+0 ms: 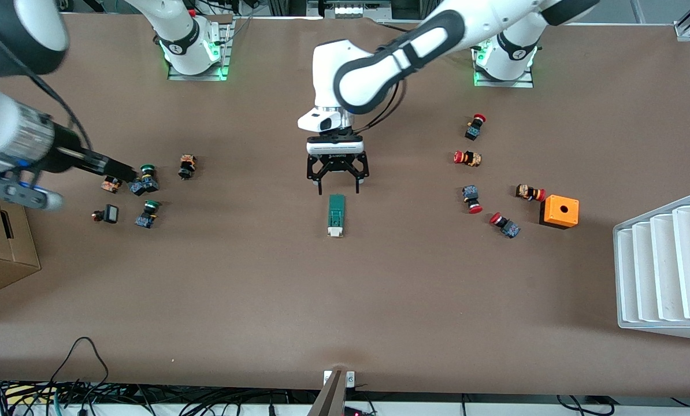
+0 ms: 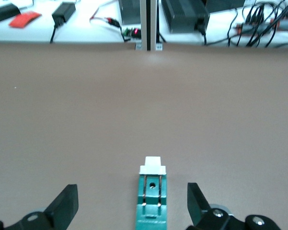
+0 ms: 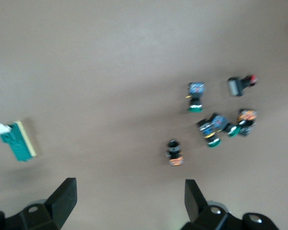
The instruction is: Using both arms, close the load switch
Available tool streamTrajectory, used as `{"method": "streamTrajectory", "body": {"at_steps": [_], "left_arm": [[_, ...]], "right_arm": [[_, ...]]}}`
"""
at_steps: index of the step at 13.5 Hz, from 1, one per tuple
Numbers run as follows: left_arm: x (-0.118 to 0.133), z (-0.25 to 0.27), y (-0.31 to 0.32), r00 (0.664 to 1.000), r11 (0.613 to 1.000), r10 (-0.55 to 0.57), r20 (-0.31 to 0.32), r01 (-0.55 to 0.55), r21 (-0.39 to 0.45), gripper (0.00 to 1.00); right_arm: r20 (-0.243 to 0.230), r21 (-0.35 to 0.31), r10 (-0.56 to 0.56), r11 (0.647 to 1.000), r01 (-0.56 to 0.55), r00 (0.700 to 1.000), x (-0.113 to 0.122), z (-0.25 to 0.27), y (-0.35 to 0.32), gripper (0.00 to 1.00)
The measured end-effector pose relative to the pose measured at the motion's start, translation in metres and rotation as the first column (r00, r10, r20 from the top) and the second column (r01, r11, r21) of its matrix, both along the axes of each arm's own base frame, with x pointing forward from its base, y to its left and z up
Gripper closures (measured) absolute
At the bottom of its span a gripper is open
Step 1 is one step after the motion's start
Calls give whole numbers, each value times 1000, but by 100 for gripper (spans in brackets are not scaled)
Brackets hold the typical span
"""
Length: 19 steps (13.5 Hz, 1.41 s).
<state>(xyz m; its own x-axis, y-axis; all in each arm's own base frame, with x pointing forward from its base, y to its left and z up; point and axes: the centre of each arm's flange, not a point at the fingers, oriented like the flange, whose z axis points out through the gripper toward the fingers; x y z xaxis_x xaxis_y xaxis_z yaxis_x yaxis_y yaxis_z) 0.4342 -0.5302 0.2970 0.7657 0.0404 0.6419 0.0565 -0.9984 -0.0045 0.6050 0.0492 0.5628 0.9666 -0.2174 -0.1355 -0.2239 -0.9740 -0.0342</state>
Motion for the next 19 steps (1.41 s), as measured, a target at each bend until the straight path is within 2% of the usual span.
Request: {"method": "streamTrajectory", "body": {"at_steps": [3,6,9,12,14,16,17,19], "left_arm": [[20,41,17,987,999,-2,-160,10,52,0],[45,80,31,940,988,-6,-342,58,142,0],[81,124,65,852,970,-36,-522,155,187,0],[119,155,124,725,963,-85,-684,237,131,0],[140,165,167,657,959,-118,-745,269,86,0],[153,169,202,622,954,-125,-773,289,79,0],[161,173,218,610,950,-134,-781,303,74,0],[179,193,250,613,953,-145,-777,298,56,0]], "right_arm": [[21,-12,136,991,-136,990,-8,10,-46,0],[29,-36,216,976,-215,976,-9,14,-59,0],[33,-47,230,972,-229,973,-8,13,-56,0],[34,-50,231,972,-229,972,-2,5,-56,0],[35,-63,233,971,-231,972,6,1,-56,0],[38,-69,234,970,-231,971,10,1,-57,0],[40,-71,235,970,-231,971,11,2,-57,0],[48,-79,236,970,-232,971,11,7,-57,0]]}}
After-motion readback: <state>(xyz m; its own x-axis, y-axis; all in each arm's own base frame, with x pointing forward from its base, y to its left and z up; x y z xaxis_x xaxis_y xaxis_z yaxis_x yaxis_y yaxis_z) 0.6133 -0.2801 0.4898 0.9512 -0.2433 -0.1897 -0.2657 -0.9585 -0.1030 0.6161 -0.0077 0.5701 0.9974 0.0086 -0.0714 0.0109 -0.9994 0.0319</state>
